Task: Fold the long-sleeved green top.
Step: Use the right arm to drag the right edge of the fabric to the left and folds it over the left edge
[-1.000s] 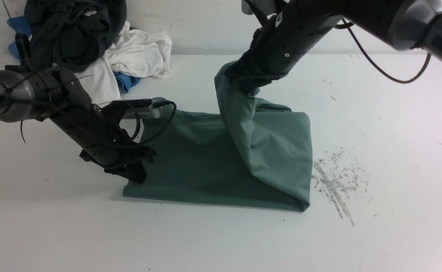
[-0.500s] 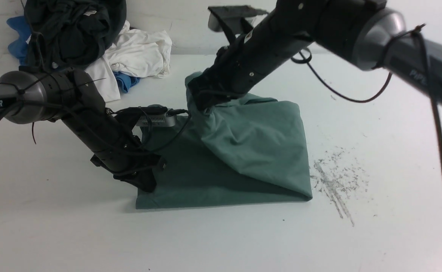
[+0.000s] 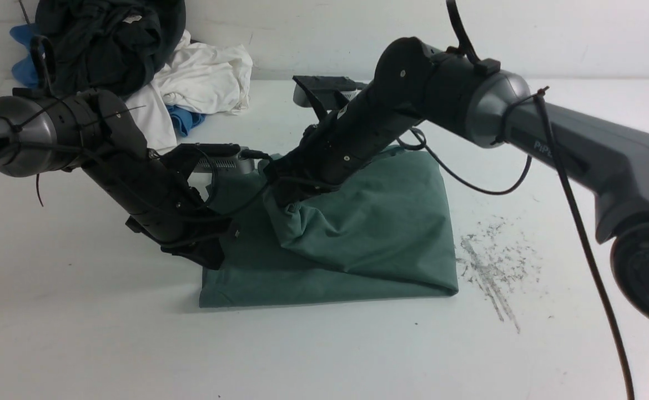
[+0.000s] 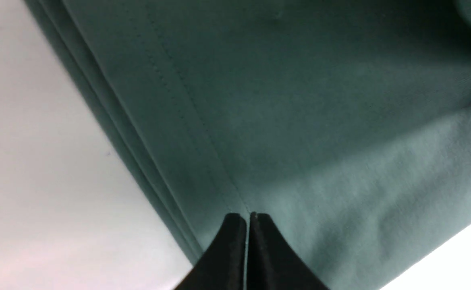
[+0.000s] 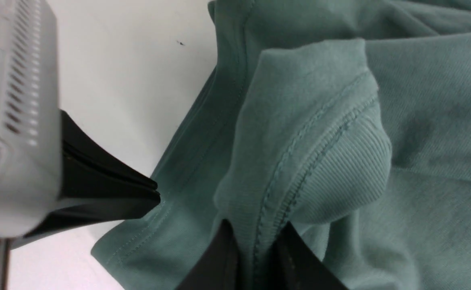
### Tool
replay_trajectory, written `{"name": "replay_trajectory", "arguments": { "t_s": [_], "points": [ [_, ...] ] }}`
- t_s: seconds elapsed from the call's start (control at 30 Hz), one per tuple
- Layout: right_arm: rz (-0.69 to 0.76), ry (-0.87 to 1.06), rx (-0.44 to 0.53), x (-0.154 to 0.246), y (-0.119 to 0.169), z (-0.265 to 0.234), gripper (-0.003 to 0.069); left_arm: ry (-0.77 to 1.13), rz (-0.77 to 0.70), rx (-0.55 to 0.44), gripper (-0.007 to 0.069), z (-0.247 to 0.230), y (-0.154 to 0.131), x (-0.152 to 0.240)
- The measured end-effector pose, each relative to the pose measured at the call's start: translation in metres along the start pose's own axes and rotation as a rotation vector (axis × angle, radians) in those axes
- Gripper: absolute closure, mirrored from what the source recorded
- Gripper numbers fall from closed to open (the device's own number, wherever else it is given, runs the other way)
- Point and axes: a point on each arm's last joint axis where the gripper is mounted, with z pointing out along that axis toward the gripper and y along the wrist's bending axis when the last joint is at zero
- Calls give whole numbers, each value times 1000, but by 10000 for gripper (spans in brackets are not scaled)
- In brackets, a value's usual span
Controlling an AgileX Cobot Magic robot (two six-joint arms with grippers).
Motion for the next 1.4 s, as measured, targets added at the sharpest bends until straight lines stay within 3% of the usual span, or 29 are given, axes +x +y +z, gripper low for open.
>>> {"name": "replay_trajectory", "arguments": {
  "t_s": [0.07,0.13,0.2,0.23,0.3,0.43,0.57,0.7,0.8,0.9,0.93,1.0,1.07,1.27,1.4],
  "points": [
    [5,6,-13,1,-1,5,579,-4,5,-5,629,-3,-1,0],
    [8,7,-22,2,-1,6,529,-21,21,-16,629,-11,-3,0],
    [15,1,-38,0,2,3,431,-61,41,-26,629,-27,-9,-2],
    [15,1,-39,0,2,3,431,-62,41,-27,629,-27,-9,-2],
    [-8,3,-49,-4,8,-6,277,-146,58,-32,629,-55,-19,-4],
    [-76,0,-20,-13,13,-23,106,-287,97,-47,629,-107,-39,0],
    [-175,-16,74,-28,19,-61,60,-361,154,-44,629,-130,-62,4],
    [-198,-11,186,-33,6,-84,108,-387,219,-30,629,-124,-84,1],
    [-149,-2,305,-32,-22,-93,246,-404,258,-34,629,-101,-97,-8],
    [-108,-16,338,-31,-47,-84,425,-405,239,-73,629,-68,-85,-21],
    [-105,-16,338,-31,-48,-83,437,-410,235,-78,629,-66,-83,-23],
    [-83,-24,329,-28,-60,-62,568,-407,198,-114,629,-41,-64,-31],
    [-64,-25,317,-24,-71,-39,637,-398,162,-140,629,-22,-46,-35],
    [5,10,297,-1,-101,23,671,-282,57,-167,629,31,2,-29],
    [25,-1,285,2,-106,35,672,-270,5,-150,629,36,14,-31]
  ]
}}
